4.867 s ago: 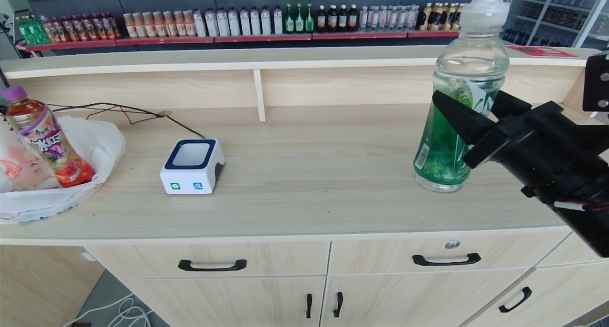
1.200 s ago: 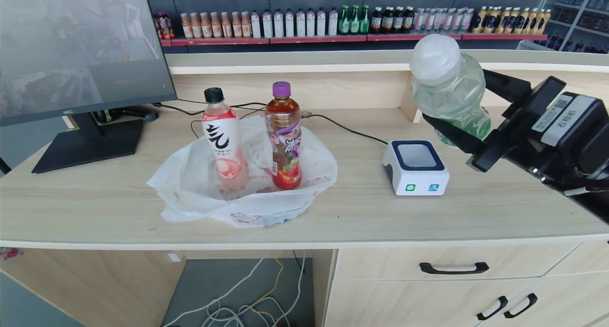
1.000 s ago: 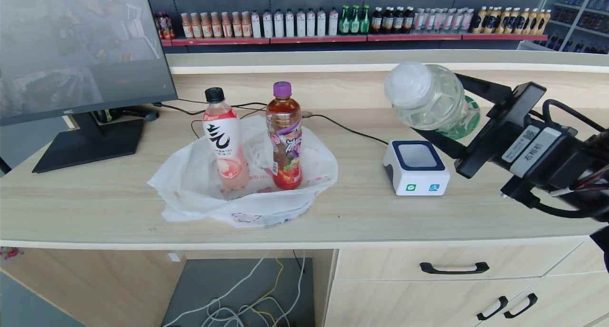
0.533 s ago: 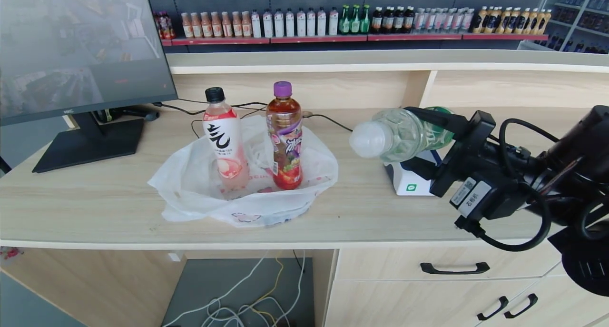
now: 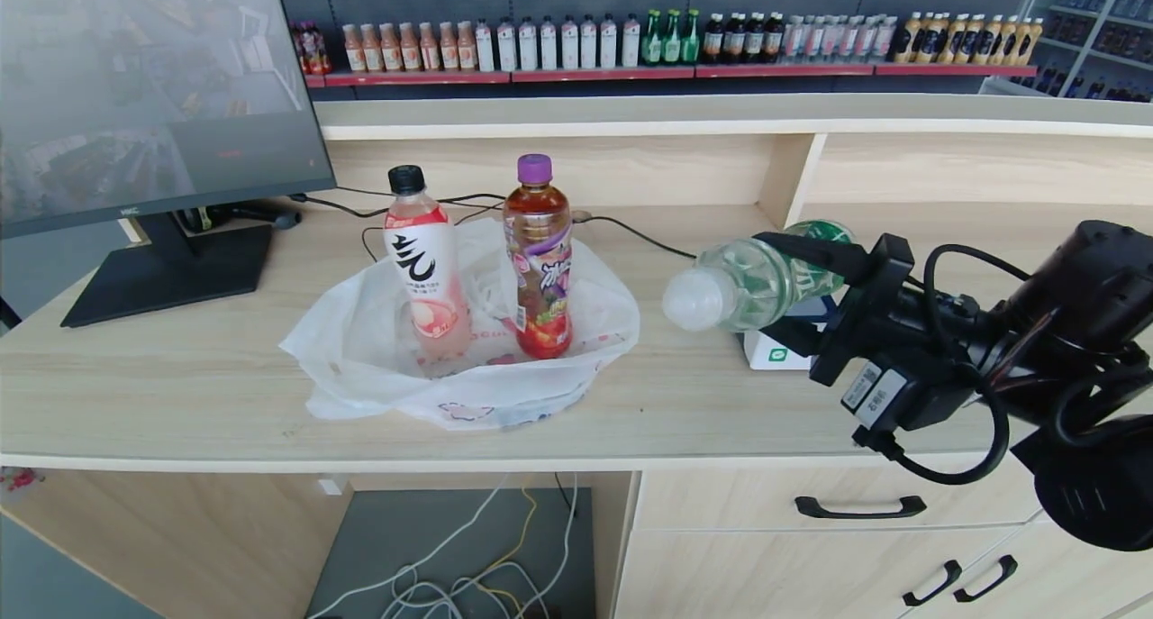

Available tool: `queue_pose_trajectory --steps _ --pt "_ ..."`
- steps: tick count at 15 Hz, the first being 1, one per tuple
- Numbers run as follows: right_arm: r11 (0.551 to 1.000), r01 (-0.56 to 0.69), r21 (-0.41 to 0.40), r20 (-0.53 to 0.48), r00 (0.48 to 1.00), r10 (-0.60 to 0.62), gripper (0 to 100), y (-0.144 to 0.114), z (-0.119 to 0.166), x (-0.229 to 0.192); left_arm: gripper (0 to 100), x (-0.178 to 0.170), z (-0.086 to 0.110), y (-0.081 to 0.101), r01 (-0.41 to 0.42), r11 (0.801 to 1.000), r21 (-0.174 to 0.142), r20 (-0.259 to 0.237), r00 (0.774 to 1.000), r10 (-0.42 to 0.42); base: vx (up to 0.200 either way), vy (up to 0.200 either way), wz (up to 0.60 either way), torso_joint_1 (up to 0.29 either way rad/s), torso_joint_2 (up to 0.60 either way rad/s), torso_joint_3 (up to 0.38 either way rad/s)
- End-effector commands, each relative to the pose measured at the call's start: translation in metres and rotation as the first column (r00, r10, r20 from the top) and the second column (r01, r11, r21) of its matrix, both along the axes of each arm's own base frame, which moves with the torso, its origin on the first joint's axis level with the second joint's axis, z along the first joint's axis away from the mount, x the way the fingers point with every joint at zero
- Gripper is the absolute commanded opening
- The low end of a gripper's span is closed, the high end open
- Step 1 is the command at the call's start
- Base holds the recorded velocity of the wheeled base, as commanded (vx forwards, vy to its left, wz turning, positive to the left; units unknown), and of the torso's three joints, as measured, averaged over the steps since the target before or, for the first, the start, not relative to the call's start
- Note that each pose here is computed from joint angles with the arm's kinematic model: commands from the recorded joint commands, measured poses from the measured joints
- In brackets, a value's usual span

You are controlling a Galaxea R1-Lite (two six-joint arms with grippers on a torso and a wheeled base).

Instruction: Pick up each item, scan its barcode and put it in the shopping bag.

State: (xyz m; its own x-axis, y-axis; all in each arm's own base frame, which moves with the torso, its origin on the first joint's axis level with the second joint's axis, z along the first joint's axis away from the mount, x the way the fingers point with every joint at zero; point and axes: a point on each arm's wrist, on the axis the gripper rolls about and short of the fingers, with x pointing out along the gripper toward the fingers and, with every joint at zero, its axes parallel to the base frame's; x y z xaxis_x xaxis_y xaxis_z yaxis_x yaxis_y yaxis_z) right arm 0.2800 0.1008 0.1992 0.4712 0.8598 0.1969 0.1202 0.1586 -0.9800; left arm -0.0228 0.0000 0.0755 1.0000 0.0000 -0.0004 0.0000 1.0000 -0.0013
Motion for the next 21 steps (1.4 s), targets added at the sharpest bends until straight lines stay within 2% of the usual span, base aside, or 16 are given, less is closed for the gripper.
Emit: queue_pose_trajectory --steps 1,3,7,9,21 --pt "1.000 0.006 -0.020 -0.001 1.000 -0.006 0 -0.004 -0.007 0.006 100 0.000 0.000 0.000 0.000 1.000 0.000 0.000 1.000 0.000 0.000 0.000 0.00 0.000 0.00 0.000" --pt "0.998 -0.003 -0.058 0.052 0.999 0.006 0 -0.005 -0.008 0.005 100 0.000 0.000 0.000 0.000 1.000 0.000 0.000 1.000 0.000 0.000 0.000 0.00 0.000 0.00 0.000" --pt "0.994 -0.021 -0.111 0.047 0.999 0.027 0 -0.015 -0.025 0.016 100 0.000 0.000 0.000 0.000 1.000 0.000 0.000 1.000 0.000 0.000 0.000 0.00 0.000 0.00 0.000" --pt "0.993 -0.021 -0.116 0.057 0.998 0.028 0 -0.023 -0.023 0.019 100 0.000 0.000 0.000 0.000 1.000 0.000 0.000 1.000 0.000 0.000 0.000 0.00 0.000 0.00 0.000" --pt "0.992 -0.024 -0.123 0.027 0.999 0.028 0 -0.021 -0.039 0.031 100 0.000 0.000 0.000 0.000 1.000 0.000 0.000 1.000 0.000 0.000 0.000 0.00 0.000 0.00 0.000"
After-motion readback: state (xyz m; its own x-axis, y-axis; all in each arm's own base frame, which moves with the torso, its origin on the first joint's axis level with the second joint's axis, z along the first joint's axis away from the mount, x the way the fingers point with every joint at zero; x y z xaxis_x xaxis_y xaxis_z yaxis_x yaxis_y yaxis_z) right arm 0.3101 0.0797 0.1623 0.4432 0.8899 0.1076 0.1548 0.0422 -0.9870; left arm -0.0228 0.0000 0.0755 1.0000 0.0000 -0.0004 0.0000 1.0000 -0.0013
